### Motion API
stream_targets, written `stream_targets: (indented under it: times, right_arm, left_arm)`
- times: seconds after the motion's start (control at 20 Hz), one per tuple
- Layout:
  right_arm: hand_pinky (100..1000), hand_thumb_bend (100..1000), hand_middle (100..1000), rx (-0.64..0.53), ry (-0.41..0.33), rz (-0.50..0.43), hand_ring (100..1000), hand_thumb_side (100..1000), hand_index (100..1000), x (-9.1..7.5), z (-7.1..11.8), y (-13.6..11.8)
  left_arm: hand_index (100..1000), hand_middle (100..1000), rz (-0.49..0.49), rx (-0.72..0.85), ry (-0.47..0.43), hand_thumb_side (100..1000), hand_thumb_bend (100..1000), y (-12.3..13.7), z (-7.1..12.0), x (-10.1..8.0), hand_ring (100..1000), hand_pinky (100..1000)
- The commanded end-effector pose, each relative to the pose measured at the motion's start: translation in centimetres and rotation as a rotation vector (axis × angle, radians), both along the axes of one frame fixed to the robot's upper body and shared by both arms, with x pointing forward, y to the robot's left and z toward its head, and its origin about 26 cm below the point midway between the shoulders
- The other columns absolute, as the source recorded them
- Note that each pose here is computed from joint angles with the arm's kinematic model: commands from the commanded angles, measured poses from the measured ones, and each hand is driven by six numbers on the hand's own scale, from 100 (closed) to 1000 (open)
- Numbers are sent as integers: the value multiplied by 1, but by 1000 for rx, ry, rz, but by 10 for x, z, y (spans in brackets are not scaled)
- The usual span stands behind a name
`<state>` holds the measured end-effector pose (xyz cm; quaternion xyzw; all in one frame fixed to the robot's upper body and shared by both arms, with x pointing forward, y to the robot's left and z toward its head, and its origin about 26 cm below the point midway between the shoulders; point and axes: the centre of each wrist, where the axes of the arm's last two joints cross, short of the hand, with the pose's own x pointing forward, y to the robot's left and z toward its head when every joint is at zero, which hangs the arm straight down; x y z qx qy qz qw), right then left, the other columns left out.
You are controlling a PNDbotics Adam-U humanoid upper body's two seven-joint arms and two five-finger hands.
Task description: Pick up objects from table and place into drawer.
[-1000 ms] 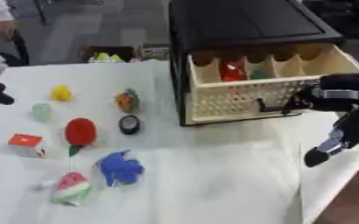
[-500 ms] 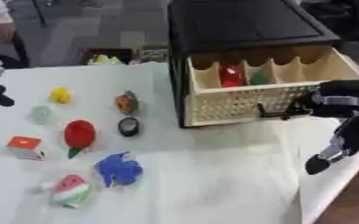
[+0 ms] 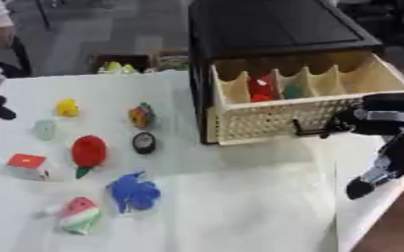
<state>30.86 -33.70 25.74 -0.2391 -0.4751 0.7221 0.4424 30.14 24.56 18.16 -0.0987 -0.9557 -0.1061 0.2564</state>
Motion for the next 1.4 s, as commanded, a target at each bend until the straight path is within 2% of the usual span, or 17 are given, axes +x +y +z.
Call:
stream_targets:
  times: [0.05, 0.6, 0.9, 1.4]
  right_arm:
    - [100, 892, 100, -29, -11, -5, 100, 710, 812, -3, 10, -3]
    - [100, 898, 100, -38, -10, -10, 100, 713, 828, -3, 9, -4]
    - [100, 913, 100, -33, -79, -10, 100, 756, 854, -6, 16, -2]
    - [100, 919, 100, -3, -153, 7, 100, 795, 881, -10, 23, 3]
  left_arm:
    - [780, 617, 8, 17, -35, 877, 100, 4, 9, -2, 624, 546]
    - [780, 618, 6, 18, -34, 876, 100, 4, 9, -2, 624, 546]
    - [779, 618, 8, 19, -34, 876, 100, 4, 9, -2, 625, 546]
    - [779, 618, 8, 16, -36, 874, 100, 4, 10, -2, 625, 546]
